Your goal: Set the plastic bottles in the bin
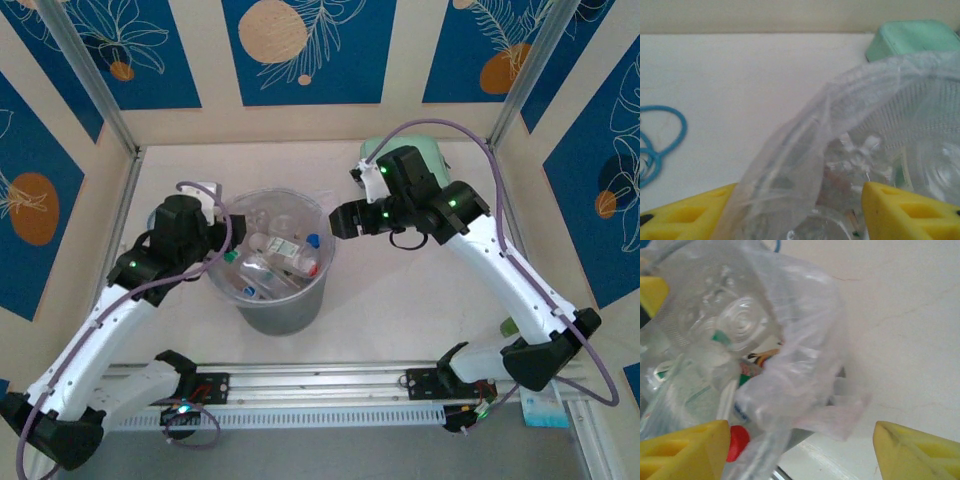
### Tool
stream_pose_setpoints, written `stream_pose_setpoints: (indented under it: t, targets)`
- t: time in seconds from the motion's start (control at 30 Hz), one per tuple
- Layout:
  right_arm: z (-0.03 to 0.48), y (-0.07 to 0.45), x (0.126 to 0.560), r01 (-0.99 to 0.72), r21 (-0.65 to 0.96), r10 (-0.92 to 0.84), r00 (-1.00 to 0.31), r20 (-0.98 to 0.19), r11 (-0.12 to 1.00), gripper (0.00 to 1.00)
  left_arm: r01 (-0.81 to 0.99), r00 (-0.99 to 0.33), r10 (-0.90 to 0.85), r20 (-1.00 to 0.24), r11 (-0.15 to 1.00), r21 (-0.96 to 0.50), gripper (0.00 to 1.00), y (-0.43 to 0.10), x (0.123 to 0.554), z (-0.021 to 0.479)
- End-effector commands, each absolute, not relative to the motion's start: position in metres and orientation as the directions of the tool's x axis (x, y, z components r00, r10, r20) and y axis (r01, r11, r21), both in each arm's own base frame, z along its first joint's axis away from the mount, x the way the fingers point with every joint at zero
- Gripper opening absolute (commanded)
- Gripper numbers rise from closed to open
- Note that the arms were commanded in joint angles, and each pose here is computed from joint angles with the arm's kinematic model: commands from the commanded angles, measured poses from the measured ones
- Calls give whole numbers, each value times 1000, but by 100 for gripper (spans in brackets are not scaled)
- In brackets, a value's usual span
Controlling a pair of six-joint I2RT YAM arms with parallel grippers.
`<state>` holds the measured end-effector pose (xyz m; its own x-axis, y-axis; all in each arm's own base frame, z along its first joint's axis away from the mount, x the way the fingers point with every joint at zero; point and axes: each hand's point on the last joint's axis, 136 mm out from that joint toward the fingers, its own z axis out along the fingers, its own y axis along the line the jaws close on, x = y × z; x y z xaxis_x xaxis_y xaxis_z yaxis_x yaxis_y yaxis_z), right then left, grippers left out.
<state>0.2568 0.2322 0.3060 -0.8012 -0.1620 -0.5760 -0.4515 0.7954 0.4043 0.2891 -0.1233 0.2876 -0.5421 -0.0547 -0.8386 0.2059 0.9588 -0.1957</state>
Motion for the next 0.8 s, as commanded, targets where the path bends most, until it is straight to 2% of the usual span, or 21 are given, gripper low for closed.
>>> stream_pose_setpoints:
  t: [0.0, 0.23, 0.5, 0.77]
  targets:
    - [318, 219, 255, -400, 479, -56, -810, -584, 781, 76, 235, -594, -97, -799, 928, -288, 58, -149, 297, 267]
    - [310, 179, 259, -272, 522, 84, -824, -561, 808, 76, 307, -569, -108, -815, 892, -333, 54, -212, 326, 264]
    - [299, 129, 264, -114, 531, 216, -827, -519, 840, 75, 441, -557, -95, -825, 808, -390, 54, -316, 354, 264]
    - [302, 93, 272, 7, 539, 328, -800, -503, 842, 75, 549, -544, -124, -830, 695, -464, 56, -381, 370, 280]
